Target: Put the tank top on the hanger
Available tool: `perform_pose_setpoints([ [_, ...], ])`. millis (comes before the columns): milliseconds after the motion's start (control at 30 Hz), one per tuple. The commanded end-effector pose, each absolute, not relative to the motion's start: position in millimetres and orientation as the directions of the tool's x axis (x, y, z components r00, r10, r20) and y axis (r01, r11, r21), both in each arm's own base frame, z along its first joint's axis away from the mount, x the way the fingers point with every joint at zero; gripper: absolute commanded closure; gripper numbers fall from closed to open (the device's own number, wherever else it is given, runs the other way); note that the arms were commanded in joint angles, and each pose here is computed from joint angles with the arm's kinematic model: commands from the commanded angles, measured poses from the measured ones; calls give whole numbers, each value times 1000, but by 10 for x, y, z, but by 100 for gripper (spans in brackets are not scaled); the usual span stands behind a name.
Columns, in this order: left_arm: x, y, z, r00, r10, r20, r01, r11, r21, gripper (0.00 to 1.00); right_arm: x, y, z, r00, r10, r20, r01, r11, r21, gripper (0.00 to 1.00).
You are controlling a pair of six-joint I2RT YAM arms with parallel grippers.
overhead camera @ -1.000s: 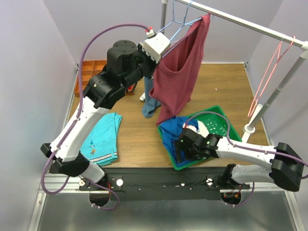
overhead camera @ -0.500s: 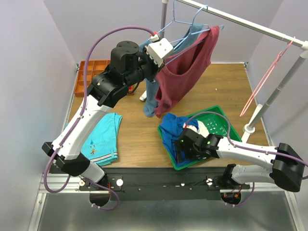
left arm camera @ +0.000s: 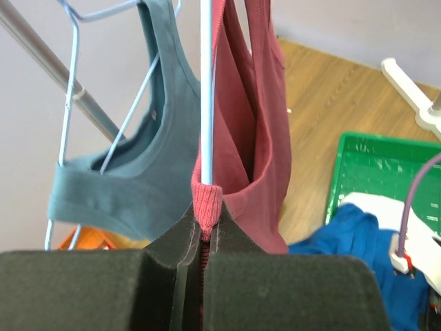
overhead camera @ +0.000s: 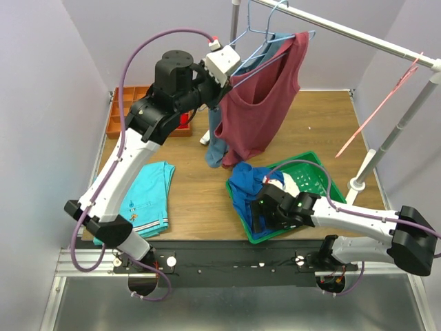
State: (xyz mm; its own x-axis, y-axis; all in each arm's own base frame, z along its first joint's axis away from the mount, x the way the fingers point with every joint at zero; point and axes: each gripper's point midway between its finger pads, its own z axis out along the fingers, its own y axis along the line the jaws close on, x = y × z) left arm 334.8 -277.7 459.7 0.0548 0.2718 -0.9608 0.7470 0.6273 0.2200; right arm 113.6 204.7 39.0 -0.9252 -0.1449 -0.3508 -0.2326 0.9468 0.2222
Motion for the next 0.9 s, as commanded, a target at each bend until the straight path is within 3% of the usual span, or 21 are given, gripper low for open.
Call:
perform_pose_setpoints([
  [0,3459,-2930,4895,107,191,-976,768,608,203,100,1106,1977,436,-929,-135,-345,-213,957,199,0],
  [867,4246,-3250,4556,-34,126,-992,769,637,55,100,1307,2145,957,-890,-81,-449,-216,941,260,0],
])
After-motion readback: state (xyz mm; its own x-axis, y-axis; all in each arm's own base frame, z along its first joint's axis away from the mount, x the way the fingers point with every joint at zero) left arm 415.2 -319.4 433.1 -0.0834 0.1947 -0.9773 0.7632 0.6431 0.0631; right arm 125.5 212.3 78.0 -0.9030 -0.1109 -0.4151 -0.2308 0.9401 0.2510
